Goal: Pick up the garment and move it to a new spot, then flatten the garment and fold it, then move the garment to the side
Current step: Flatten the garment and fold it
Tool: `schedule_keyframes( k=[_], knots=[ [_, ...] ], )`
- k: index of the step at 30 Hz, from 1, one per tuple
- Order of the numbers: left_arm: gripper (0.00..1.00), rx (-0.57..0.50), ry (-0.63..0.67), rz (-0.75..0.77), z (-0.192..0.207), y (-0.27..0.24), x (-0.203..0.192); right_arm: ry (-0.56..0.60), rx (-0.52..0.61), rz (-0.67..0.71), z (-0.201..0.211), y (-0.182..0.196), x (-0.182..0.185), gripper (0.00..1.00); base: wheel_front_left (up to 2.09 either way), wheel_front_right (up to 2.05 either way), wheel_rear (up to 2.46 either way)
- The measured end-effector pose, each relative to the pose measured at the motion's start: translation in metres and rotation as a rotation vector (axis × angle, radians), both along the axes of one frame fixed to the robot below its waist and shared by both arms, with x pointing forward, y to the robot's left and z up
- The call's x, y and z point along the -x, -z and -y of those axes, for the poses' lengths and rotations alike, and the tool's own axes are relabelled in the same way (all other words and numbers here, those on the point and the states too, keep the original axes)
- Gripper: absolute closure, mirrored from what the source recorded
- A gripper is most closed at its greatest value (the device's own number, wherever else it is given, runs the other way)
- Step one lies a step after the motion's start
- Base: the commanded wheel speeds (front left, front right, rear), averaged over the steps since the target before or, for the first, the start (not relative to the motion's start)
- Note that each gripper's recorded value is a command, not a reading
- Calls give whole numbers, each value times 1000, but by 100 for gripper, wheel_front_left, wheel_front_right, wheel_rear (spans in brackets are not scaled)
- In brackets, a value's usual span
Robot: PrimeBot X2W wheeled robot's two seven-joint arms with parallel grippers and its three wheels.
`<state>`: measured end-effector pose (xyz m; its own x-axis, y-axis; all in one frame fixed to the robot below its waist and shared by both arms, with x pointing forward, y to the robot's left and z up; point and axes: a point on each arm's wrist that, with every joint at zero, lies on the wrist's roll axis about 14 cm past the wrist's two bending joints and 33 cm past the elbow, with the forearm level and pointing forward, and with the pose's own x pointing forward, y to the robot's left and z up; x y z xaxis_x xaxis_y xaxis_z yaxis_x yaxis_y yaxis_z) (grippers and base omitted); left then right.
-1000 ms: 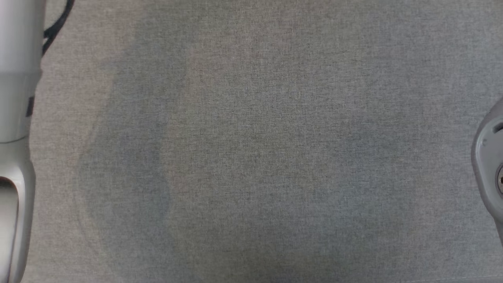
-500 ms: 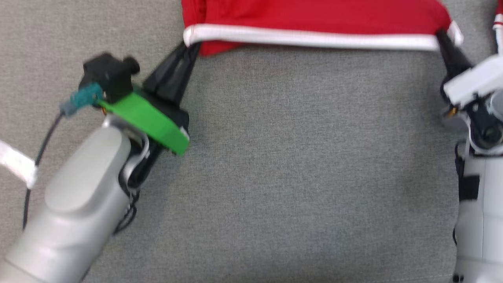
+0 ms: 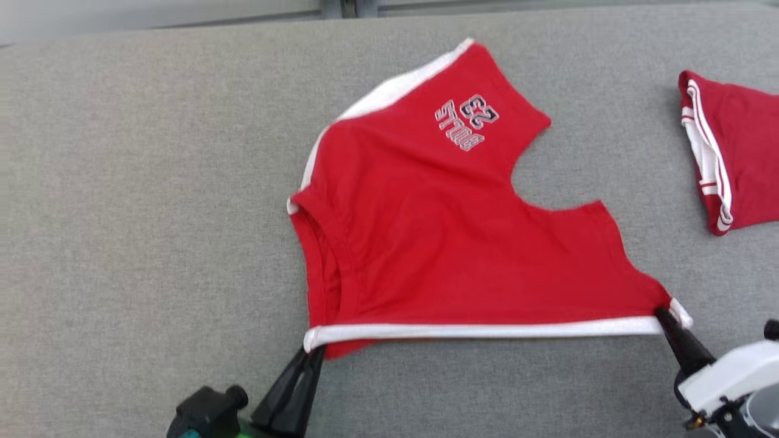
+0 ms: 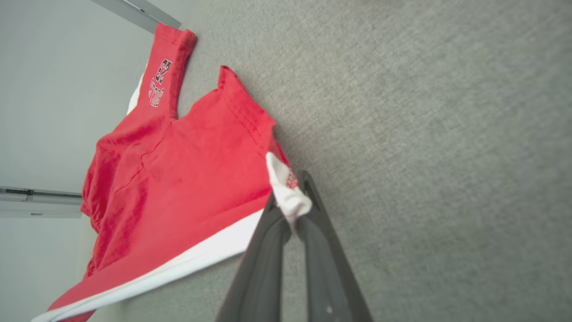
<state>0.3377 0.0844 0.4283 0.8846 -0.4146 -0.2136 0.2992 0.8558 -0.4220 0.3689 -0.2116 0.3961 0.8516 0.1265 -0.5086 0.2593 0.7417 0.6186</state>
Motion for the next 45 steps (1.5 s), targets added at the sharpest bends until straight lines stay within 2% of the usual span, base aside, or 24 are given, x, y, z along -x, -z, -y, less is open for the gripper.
schedule_keyframes(
  k=[6, 10, 14, 17, 22, 30, 34, 38, 45],
  knots=[
    [100, 59, -94, -30, -1, -7, 47, 28, 6, 5, 11, -10, 44, 100, 0, 0, 0],
    [100, 122, -129, -2, 1, -20, 57, 1, 29, 50, 10, -28, 42, 100, 0, 0, 0],
    [100, 156, -133, 26, 1, -28, 56, -87, 76, 97, -4, -50, 10, 100, 0, 0, 0],
    [100, 182, -128, 57, 4, -38, 40, -162, 125, 111, -18, -63, -23, 100, 0, 0, 0],
    [100, 213, -87, 79, 13, -48, 11, -237, 206, 76, -29, -70, -78, 100, 0, 0, 0],
    [100, 215, -90, 104, 10, -57, -34, -391, 284, 37, -78, -80, -159, 100, 0, 0, 0],
    [100, 216, -103, 84, 4, -54, -50, -469, 339, -10, -101, -64, -180, 100, 0, 0, 0],
    [100, 172, -131, 54, -10, -40, -63, -527, 366, -48, -120, -46, -193, 100, 0, 0, 0],
    [100, 126, -165, 5, -26, -21, -77, -582, 404, -89, -134, -24, -205, 100, 0, 0, 0]
  ],
)
